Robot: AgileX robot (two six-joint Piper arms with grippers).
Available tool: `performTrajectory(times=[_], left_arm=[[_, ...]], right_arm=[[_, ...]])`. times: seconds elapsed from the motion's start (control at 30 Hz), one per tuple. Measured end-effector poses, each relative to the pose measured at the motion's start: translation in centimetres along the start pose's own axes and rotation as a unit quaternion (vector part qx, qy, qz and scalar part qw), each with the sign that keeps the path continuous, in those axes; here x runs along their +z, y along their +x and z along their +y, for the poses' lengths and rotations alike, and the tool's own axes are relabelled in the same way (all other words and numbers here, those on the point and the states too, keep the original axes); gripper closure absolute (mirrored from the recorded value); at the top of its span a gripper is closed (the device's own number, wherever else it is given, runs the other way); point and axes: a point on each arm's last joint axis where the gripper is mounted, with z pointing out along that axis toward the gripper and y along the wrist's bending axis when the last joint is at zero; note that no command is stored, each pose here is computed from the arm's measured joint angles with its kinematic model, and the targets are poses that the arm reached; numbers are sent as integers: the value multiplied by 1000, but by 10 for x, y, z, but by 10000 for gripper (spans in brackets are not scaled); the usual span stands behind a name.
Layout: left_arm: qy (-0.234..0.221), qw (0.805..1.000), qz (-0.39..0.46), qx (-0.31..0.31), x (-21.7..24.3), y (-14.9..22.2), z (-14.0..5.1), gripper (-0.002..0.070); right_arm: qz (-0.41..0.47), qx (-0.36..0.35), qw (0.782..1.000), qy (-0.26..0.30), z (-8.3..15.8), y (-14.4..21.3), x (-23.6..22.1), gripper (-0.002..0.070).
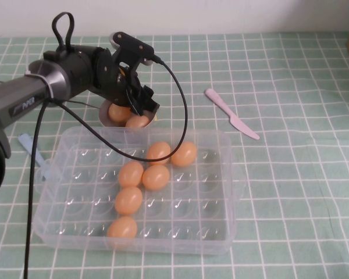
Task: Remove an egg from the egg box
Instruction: Place the egg in the bowl
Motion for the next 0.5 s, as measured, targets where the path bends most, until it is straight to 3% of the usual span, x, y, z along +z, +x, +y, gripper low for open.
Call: performTrajectory(times=[0.5], left_arm=[[3, 1000, 12, 0, 0, 2, -1, 247]], right_arm=[[-1, 0, 1000, 0, 0, 0, 0, 694]])
